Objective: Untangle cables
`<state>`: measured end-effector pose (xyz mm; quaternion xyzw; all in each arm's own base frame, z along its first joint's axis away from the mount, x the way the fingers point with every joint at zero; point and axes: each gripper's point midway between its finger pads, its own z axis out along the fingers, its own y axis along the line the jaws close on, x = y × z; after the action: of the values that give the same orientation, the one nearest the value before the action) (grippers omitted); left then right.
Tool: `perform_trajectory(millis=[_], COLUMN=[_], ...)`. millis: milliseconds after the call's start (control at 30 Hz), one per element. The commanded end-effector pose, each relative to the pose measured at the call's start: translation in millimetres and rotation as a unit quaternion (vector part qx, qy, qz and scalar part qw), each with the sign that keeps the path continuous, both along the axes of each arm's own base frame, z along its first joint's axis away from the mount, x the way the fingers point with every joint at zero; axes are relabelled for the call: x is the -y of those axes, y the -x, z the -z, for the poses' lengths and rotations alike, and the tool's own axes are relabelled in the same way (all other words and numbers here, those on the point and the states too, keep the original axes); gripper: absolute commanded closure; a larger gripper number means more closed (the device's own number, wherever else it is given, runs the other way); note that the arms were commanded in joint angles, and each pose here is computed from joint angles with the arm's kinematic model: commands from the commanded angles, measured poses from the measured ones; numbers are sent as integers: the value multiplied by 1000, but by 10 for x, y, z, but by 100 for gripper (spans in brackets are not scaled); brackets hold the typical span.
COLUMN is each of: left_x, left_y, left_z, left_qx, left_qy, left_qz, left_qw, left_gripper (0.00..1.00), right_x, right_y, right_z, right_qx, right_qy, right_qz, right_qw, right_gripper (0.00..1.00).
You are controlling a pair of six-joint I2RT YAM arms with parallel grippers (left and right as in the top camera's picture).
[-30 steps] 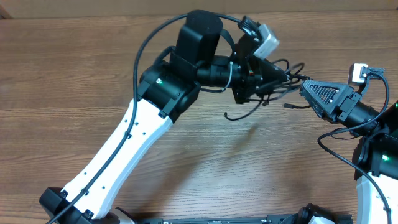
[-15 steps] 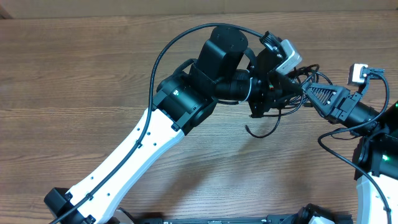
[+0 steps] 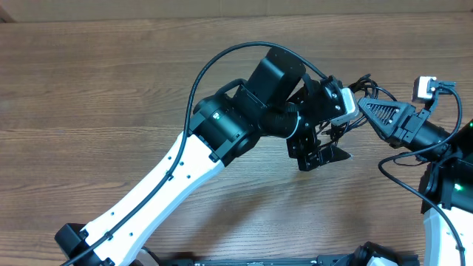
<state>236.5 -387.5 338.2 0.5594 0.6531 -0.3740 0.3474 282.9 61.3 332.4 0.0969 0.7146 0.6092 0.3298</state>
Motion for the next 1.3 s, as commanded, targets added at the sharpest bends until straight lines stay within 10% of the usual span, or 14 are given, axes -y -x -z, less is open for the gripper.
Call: perform_trajectory(millis=[0, 333, 500, 767, 900, 1000, 1267], left_x=[73, 211, 221, 221, 222, 228, 150], left_y=[-130, -271, -276, -276, -277, -259, -440], left_z=[126, 178, 158, 157, 156, 146, 142], left_qx=[8, -16, -13, -20, -20, -22, -45], left_qy=[-11, 5, 9, 10, 10, 13, 15], left_qz=[-9, -30, -30, -34, -34, -29, -77], left_qw=[1000, 999, 999, 999, 999, 999, 996], left_gripper=[0, 0, 63, 47, 96, 96, 96], right_x=[-77, -122, -123, -137, -146, -146, -146], right_y=[96, 172, 172, 198, 215, 215, 215], right_z=[-85, -98, -98, -103, -106, -106, -106], right_qx=[13, 16, 16, 17, 17, 17, 18], right_qy=[0, -3, -3, -4, -5, -5, -5], right_qz=[-32, -58, -58, -67, -72, -72, -72], right_qw=[999, 998, 998, 998, 997, 997, 997], right_gripper=[96, 96, 96, 96, 96, 95, 43])
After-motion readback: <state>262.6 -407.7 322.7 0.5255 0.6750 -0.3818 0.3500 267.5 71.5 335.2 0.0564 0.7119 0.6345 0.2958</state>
